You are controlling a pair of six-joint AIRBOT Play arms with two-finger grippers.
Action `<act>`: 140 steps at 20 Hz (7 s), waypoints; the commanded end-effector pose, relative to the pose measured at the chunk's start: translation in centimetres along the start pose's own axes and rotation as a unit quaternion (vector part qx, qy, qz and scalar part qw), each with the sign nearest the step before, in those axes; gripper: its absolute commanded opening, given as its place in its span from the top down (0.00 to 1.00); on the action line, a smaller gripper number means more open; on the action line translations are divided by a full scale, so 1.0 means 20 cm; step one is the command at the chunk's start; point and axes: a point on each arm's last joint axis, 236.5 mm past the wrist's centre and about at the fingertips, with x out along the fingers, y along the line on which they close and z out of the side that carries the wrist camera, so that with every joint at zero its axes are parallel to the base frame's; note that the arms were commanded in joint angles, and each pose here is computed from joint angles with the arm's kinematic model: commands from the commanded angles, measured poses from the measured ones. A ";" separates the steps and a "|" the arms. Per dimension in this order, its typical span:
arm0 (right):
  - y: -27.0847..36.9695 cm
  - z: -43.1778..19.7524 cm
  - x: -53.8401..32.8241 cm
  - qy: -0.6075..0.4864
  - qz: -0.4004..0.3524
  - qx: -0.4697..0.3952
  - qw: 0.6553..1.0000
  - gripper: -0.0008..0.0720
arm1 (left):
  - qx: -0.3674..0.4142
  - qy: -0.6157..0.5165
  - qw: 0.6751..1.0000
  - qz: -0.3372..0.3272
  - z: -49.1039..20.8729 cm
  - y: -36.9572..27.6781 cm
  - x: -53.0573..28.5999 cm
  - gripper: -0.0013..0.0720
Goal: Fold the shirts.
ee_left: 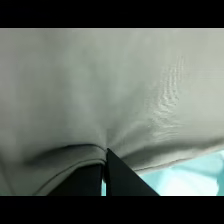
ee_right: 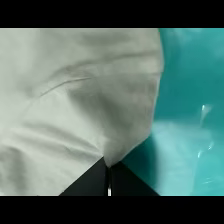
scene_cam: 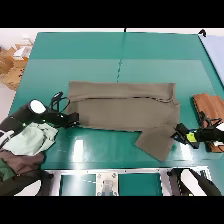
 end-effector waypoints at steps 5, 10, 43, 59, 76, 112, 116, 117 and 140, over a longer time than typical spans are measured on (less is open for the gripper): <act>0.21 0.16 -0.35 -0.065 0.031 -0.027 0.997 0.97 | 0.049 0.023 0.998 0.015 0.06 -0.12 -0.22 0.95; 0.51 0.37 -0.49 -0.128 0.112 -0.047 0.984 0.97 | 0.097 -0.062 0.993 0.017 0.39 -0.25 -0.37 0.95; 0.60 1.17 0.22 0.070 0.197 -0.196 0.958 0.09 | 0.019 -0.113 0.993 0.000 1.44 0.04 -0.50 0.05; 0.86 1.16 0.05 0.051 0.205 -0.255 0.943 0.97 | 0.180 -0.122 0.975 -0.047 1.34 -0.67 -0.13 0.92; 1.50 0.56 -0.72 0.006 0.192 -0.416 0.889 0.97 | 0.233 -0.030 0.955 -0.180 0.63 -1.51 0.95 0.95; 1.63 0.60 0.33 0.086 0.151 -0.248 0.953 0.21 | 0.224 -0.139 0.965 0.009 1.25 -0.20 -0.92 0.95; 1.51 0.49 0.60 0.108 0.150 -0.222 0.957 0.20 | 0.223 -0.138 0.965 0.025 1.26 -0.16 -0.92 0.95; 1.56 0.44 0.63 0.108 0.170 -0.224 0.954 0.20 | 0.222 -0.137 0.965 0.027 1.26 -0.15 -0.92 0.95; 1.00 1.36 -1.22 -0.262 0.259 -0.123 0.922 0.97 | 0.218 -0.120 0.968 0.026 1.22 -0.15 -0.91 0.95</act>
